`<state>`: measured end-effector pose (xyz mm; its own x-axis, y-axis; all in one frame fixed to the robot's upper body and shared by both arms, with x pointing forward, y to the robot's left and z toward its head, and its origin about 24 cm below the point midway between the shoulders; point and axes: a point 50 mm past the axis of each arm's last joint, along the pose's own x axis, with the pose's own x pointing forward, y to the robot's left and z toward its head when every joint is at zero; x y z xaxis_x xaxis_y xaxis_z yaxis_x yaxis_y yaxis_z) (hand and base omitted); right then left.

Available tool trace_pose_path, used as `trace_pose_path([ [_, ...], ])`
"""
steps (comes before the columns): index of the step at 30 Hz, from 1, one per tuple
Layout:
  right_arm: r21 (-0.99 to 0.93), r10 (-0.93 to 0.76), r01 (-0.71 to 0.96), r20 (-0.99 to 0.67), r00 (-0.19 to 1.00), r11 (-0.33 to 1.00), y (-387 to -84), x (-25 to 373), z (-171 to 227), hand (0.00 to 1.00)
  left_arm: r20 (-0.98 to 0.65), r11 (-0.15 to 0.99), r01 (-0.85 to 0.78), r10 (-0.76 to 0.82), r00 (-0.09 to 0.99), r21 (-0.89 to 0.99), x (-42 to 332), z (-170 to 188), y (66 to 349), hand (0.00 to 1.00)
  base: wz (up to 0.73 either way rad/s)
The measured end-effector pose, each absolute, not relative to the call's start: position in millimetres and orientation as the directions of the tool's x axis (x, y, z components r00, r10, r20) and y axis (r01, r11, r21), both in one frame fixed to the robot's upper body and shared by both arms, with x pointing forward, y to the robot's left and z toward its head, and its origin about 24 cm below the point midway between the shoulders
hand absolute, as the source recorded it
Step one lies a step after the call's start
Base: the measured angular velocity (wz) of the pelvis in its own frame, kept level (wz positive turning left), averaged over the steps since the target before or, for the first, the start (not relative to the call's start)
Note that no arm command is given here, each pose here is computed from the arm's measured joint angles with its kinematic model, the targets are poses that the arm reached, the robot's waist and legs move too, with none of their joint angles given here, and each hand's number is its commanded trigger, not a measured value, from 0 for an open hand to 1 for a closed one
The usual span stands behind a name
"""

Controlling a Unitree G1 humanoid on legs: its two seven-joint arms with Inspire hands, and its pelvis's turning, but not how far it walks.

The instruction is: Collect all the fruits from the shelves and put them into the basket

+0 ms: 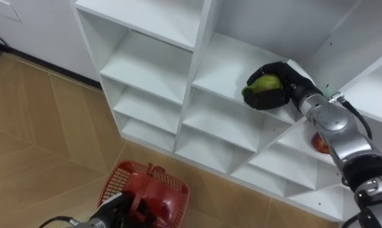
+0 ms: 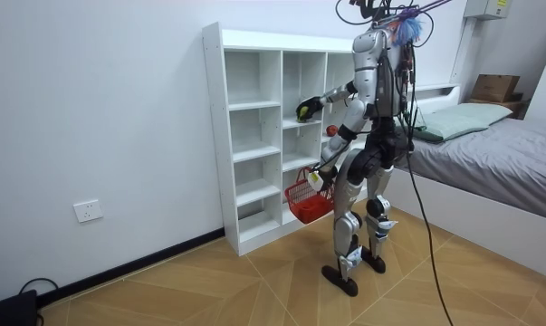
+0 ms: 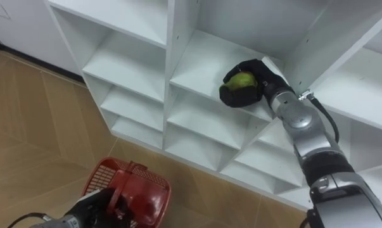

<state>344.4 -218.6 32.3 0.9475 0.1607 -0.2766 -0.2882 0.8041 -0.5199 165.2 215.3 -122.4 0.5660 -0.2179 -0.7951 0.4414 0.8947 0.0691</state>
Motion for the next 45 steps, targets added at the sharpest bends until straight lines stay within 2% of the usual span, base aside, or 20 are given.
trace_pose_path([
  [11,-0.495,0.232,-0.316,-0.225,0.947,0.81,-195.1,325.2,20.7,1.0,-0.767,0.906,0.413,-0.201,0.609,0.09,176.0,-118.5,211.3,1.0,-0.08],
  [17,-0.497,0.276,-0.334,-0.188,0.943,0.801,-182.6,301.9,8.9,1.0,-0.759,0.901,0.428,-0.228,0.609,0.072,175.9,-120.7,197.9,1.0,-0.13],
  [19,-0.487,0.295,-0.379,-0.243,0.924,0.787,-178.7,291.6,-5.3,1.0,-0.754,0.896,0.439,-0.241,0.612,0.07,177.1,-120.3,194.7,1.0,-0.05],
  [23,-0.434,0.303,-0.518,-0.473,0.827,0.737,-173.2,248.4,-54.8,1.0,-0.738,0.876,0.479,-0.283,0.613,0.061,178.5,-120.6,180.6,1.0,-0.29],
  [25,-0.4,0.313,-0.548,-0.516,0.797,0.735,-168.9,233.1,-67.1,1.0,-0.729,0.881,0.472,-0.299,0.615,0.038,178.0,-120.9,176.3,1.0,-0.37],
  [45,-0.438,0.367,-0.552,-0.44,0.82,0.71,-144.9,236.0,-56.3,1.0,-0.6,0.89,0.453,-0.388,0.7,-0.047,194.8,-105.0,147.7,1.0,-0.08],
])
